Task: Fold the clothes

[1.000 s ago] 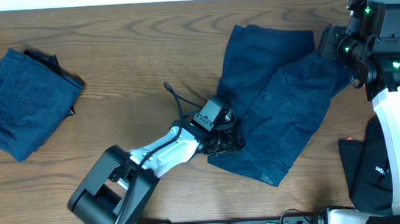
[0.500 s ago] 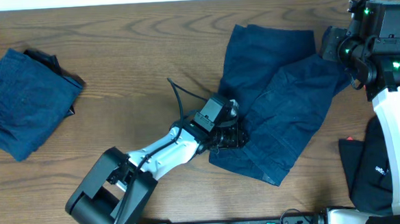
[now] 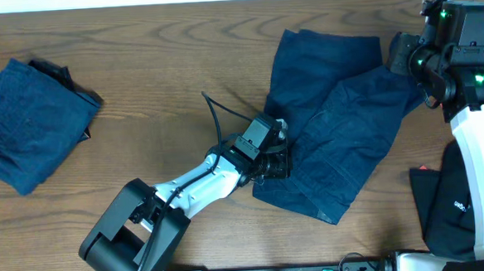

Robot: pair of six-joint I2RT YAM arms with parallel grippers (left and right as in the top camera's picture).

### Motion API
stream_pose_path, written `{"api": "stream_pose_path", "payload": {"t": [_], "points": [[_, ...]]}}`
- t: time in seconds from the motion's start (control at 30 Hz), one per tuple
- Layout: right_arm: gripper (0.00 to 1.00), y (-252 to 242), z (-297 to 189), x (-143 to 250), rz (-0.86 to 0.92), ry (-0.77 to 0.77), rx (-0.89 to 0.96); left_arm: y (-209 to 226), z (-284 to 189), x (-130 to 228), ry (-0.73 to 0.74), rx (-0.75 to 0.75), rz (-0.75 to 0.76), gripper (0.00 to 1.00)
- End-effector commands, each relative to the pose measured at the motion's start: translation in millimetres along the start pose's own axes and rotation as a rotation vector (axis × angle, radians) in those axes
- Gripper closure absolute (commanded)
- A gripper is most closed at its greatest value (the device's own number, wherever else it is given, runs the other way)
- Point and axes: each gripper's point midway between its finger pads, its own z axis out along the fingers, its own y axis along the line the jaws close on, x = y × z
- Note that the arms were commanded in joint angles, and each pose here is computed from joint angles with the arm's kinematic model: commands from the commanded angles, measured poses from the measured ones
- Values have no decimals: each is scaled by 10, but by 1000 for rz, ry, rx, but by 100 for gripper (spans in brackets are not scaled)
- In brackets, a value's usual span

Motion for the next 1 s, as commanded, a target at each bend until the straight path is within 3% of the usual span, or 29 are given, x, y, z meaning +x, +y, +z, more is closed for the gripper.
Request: {"api": "stream_pose_path", "payload": {"t": [0.0, 0.17, 0.37, 0.5, 0.77, 0.97], "points": [[99, 4, -65, -53, -16, -23, 13, -111, -120, -8, 4, 40, 73, 94], [99, -81, -72, -72, -14, -34, 59, -13, -730, 27, 25, -29, 40, 94], [99, 302, -91, -235, -134, -106, -96, 114, -1557, 100, -73, -98, -39, 94], [99, 623, -150, -394, -171, -188, -203, 175, -1782, 141, -138, -158, -62, 94], [99, 1081, -214, -656, -225, -341, -297, 831, -2116, 285, -261, -512, -346, 94], [99, 1157, 152, -536, -235, -290, -284, 941, -2063, 137, -329, -551, -357, 94]]}}
